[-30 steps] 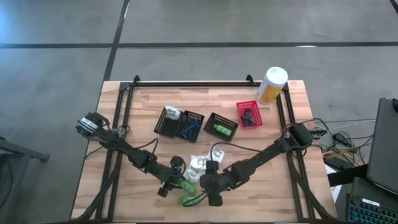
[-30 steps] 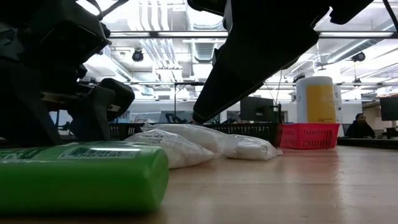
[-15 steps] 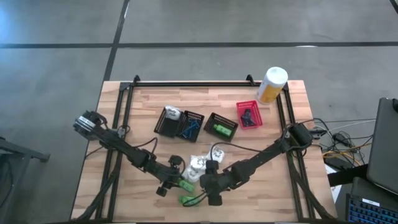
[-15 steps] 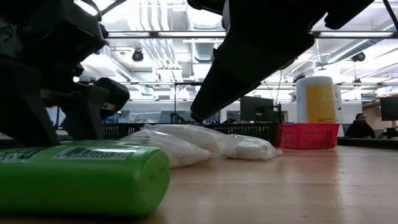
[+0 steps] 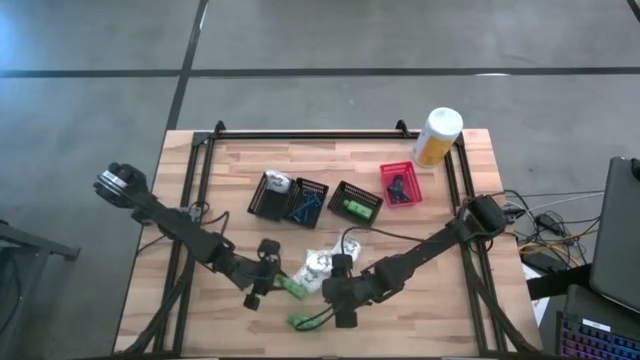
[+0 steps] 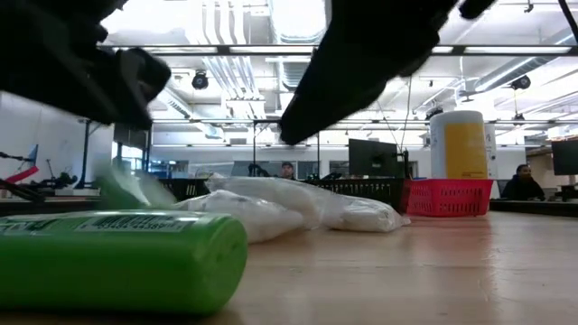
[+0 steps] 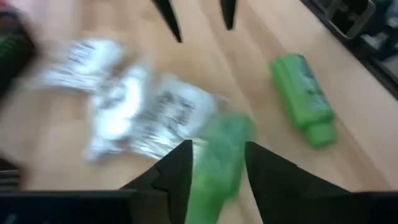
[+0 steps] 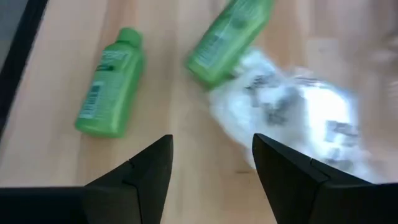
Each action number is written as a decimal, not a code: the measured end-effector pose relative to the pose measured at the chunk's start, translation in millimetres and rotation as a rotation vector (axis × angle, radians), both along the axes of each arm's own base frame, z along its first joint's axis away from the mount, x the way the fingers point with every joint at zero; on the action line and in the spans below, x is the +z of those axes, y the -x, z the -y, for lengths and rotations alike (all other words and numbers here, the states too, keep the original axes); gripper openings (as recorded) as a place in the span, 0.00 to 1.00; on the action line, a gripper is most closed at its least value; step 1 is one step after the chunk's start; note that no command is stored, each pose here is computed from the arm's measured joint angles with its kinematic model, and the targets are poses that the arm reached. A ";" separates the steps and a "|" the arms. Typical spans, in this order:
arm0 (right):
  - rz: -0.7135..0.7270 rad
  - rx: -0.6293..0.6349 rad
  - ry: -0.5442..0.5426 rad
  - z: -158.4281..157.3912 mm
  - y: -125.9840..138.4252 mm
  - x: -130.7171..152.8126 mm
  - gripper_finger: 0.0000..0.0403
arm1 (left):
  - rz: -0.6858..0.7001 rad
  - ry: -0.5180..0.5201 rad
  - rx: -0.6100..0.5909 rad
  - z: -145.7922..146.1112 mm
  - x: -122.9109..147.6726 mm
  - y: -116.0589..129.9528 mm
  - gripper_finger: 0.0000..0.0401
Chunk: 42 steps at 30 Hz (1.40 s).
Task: Pick & Place Travel size toiletries
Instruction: Put the top left green shampoo into the right black bin
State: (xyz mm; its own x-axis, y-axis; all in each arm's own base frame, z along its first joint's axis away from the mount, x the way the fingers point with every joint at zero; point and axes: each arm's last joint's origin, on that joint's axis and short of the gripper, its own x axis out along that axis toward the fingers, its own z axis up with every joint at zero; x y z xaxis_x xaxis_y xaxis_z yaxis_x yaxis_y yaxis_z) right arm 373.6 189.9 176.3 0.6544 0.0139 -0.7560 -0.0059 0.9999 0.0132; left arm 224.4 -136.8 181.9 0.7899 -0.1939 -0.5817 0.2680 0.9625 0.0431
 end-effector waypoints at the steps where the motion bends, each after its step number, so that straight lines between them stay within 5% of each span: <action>1: 0.001 -0.011 0.020 2.3 3.0 6.4 0.53 | 0.011 -0.011 0.018 -1.7 3.3 1.8 0.35; 10: 0.177 -0.202 0.113 17.4 38.7 82.6 0.51 | 0.003 -0.090 0.059 -10.0 10.7 11.2 0.11; 15: 0.209 -0.279 0.115 19.3 53.7 84.0 0.49 | -0.122 -0.137 0.141 -15.6 -3.4 17.4 0.10; 23: 0.144 -0.311 0.117 21.9 55.9 56.4 0.49 | -0.183 -0.024 0.321 -19.2 -7.9 21.6 0.35; 31: 0.138 -0.315 0.118 21.6 56.1 53.1 0.52 | -0.300 0.056 0.268 -15.8 -18.3 23.6 0.63; 42: 0.140 -0.321 0.113 21.7 55.7 52.9 0.53 | -0.398 0.110 0.299 -9.3 -38.4 25.8 0.79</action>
State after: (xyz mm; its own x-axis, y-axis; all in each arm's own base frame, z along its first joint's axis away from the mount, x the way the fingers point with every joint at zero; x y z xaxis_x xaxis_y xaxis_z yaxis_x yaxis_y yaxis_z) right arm 317.9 168.2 229.2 0.7092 -0.2873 -0.6438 0.3142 0.9463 -0.0761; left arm 198.5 -127.5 143.6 0.5412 -0.0705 -0.8379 -0.0452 0.9926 -0.1127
